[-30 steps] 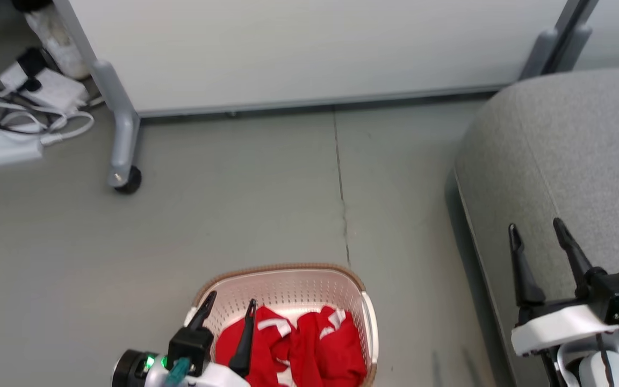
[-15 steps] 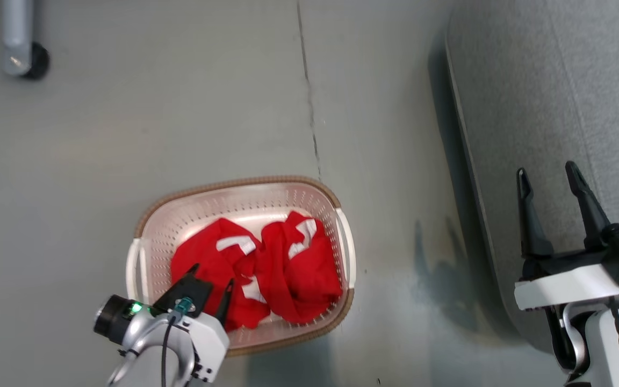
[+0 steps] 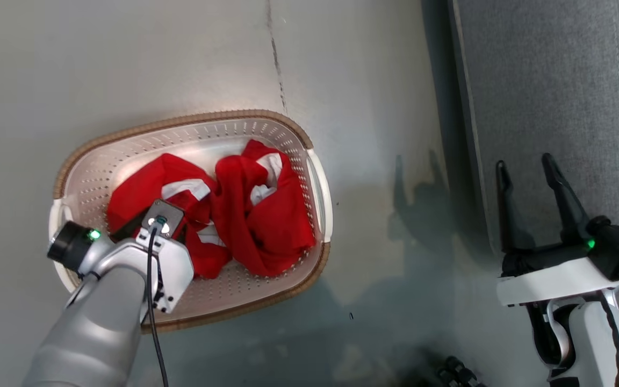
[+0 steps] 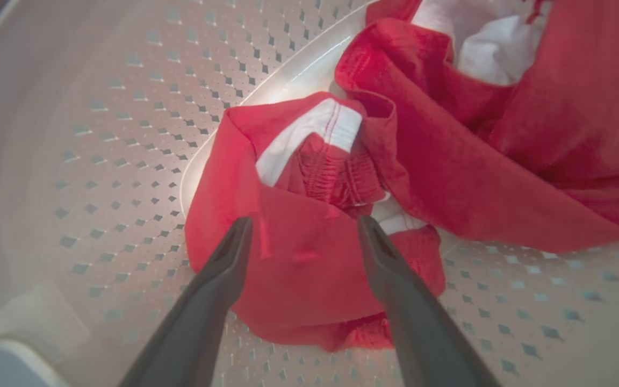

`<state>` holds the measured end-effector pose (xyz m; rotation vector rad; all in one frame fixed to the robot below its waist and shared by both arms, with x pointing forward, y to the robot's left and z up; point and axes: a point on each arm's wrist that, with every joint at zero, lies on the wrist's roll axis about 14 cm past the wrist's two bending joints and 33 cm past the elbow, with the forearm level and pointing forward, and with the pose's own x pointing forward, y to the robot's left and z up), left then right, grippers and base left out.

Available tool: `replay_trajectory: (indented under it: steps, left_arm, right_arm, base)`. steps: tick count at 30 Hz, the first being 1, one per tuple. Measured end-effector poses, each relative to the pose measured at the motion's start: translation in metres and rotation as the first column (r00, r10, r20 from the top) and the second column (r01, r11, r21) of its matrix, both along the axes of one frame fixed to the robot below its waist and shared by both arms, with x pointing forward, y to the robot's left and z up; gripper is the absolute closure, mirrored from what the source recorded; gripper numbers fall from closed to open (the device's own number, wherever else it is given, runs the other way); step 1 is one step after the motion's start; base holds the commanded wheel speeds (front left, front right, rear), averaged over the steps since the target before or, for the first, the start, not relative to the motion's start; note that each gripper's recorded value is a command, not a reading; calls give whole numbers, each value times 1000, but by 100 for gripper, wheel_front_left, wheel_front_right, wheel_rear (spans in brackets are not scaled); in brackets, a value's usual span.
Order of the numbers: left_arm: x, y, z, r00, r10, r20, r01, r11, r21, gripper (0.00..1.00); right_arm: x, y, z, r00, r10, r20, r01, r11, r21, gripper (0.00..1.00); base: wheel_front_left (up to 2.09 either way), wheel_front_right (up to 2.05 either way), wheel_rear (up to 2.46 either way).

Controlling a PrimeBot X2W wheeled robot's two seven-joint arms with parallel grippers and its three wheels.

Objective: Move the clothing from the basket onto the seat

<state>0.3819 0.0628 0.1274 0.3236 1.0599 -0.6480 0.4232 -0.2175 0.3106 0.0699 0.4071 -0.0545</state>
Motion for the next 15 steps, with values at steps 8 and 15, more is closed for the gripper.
replay_trajectory:
  steps: [8,15]
  left_arm:
    - [11,7,-37,978,-206,-36,209,970,126,0]
    - [14,9,-63,957,-279,-85,290,942,169,0]
  right_arm:
    - [-6,4,-28,998,1,-71,1,1000,29,0]
    - [-7,8,-42,995,6,-101,-1,999,49,0]
  base:
    - [0,0,0]
    - [0,0,0]
